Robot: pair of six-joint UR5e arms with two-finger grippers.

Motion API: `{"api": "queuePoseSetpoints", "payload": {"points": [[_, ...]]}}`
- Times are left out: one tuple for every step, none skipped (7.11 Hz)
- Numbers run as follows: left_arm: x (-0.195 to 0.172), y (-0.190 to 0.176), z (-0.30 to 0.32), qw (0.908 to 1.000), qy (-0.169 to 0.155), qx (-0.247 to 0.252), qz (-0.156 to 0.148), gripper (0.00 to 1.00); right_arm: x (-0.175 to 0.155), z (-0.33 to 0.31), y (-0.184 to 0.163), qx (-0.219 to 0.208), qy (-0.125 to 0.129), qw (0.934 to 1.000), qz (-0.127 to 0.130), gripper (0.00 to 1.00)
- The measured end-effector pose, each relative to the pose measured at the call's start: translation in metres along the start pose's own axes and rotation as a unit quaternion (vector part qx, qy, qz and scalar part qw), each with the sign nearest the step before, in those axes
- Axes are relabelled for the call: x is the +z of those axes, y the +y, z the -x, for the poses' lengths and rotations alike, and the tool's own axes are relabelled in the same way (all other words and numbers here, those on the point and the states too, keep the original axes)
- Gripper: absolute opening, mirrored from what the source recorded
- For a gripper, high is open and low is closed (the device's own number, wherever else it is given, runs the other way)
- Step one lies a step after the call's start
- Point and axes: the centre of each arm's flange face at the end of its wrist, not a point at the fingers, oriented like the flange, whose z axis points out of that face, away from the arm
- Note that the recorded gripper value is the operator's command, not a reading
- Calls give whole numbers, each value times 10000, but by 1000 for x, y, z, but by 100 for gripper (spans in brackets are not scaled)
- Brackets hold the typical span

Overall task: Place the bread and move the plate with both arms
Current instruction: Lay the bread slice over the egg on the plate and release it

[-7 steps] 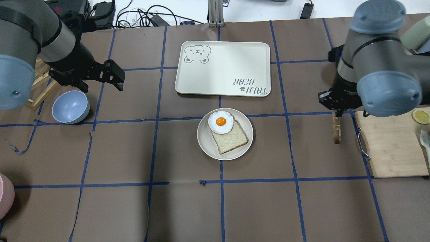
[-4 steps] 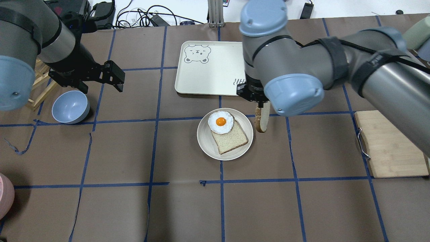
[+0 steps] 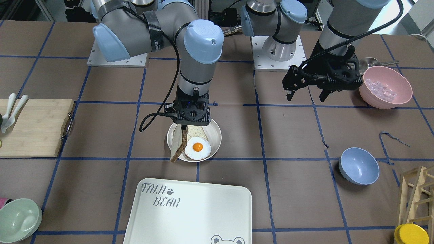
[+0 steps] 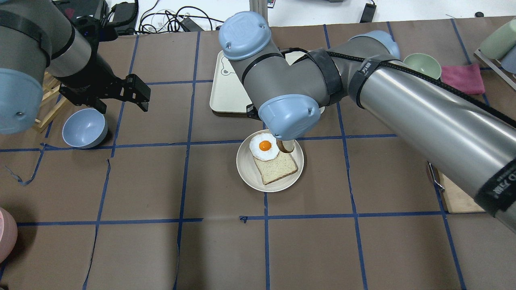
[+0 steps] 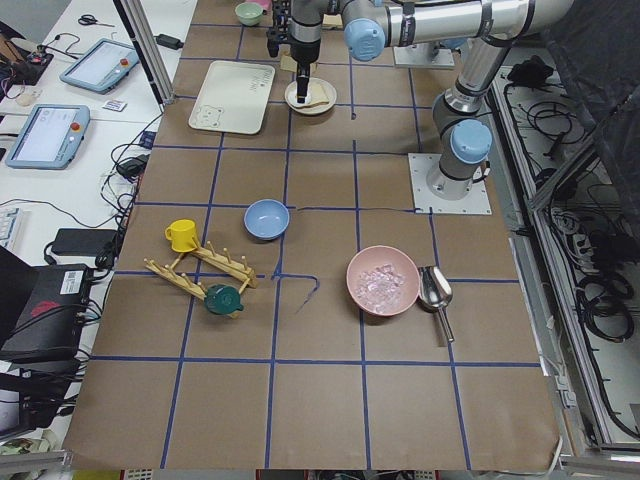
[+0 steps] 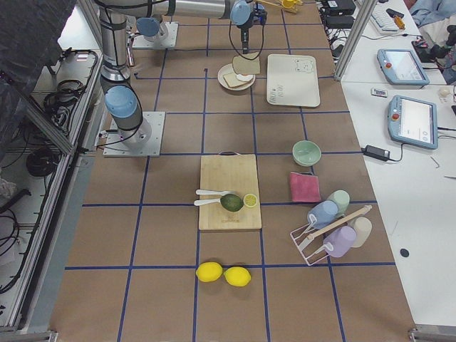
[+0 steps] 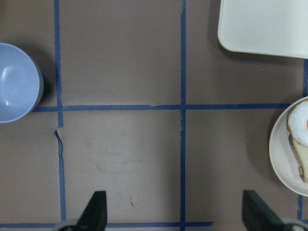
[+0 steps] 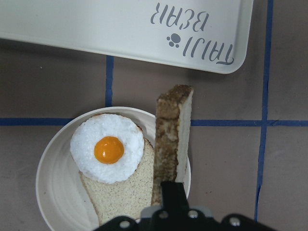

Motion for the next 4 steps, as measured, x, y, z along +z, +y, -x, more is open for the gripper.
{"api": "queuePoseSetpoints", "payload": {"points": [[2, -1, 1, 10000, 2, -8, 12, 100, 11, 4, -1, -14, 69, 10000, 50, 0], [5, -2, 1, 10000, -8, -12, 50, 100, 23, 11, 2, 76, 97, 9998, 154, 0], [7, -3, 2, 10000, -14, -14, 84, 100, 32, 22, 11, 145, 82, 9995, 261, 0], [10, -4, 4, 9999, -22, -25, 117, 100, 36, 35, 22, 162, 66, 9994, 310, 78]]}}
